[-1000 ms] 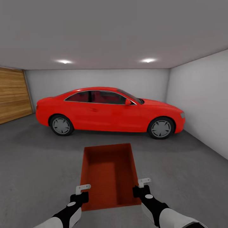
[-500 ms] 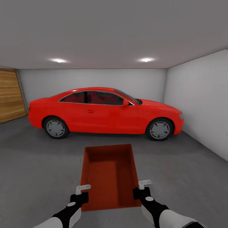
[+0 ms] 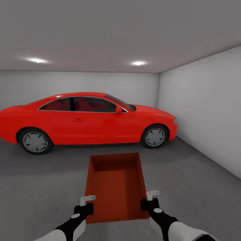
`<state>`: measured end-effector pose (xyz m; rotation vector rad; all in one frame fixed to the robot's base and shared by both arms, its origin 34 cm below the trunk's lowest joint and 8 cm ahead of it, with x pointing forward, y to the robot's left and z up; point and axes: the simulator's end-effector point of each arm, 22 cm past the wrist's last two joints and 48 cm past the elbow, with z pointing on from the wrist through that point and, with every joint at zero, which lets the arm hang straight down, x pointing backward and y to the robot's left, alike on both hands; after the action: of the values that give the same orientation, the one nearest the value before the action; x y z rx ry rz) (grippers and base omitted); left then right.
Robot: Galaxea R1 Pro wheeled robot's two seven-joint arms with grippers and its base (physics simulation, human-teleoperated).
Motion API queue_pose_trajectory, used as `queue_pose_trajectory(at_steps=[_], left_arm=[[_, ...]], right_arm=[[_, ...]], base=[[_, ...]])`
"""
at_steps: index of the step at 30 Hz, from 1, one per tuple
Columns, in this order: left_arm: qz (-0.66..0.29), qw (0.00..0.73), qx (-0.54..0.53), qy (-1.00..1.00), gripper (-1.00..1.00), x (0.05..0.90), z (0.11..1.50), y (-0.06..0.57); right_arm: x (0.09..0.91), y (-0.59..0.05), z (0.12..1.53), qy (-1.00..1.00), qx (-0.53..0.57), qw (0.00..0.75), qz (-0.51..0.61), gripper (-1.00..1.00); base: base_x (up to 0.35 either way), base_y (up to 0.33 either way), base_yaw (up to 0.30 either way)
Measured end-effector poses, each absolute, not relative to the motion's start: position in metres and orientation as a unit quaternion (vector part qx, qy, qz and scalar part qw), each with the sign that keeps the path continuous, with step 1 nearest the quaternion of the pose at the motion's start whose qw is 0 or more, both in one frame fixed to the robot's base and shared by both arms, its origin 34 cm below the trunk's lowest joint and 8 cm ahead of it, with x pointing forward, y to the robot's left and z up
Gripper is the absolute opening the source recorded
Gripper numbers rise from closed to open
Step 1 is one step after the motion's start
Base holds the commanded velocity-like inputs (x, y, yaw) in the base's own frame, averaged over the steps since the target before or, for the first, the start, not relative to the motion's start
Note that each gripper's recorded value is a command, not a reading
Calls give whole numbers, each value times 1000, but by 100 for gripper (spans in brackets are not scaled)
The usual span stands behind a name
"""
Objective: Move the two storage containers from the living room to the garage. In the garage, place one container on the floor and stack the other container on top of it (either order is fine).
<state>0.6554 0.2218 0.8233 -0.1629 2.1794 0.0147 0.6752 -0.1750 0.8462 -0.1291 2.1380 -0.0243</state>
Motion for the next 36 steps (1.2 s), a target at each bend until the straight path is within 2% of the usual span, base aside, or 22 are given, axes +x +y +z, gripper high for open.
queue_pose_trajectory(at_steps=[36], left_arm=[[6,458,-65,887,-100,654,822,222]], right_arm=[[673,-175,844,878,-52,477,-9,-100]], base=[[322,0,-282]])
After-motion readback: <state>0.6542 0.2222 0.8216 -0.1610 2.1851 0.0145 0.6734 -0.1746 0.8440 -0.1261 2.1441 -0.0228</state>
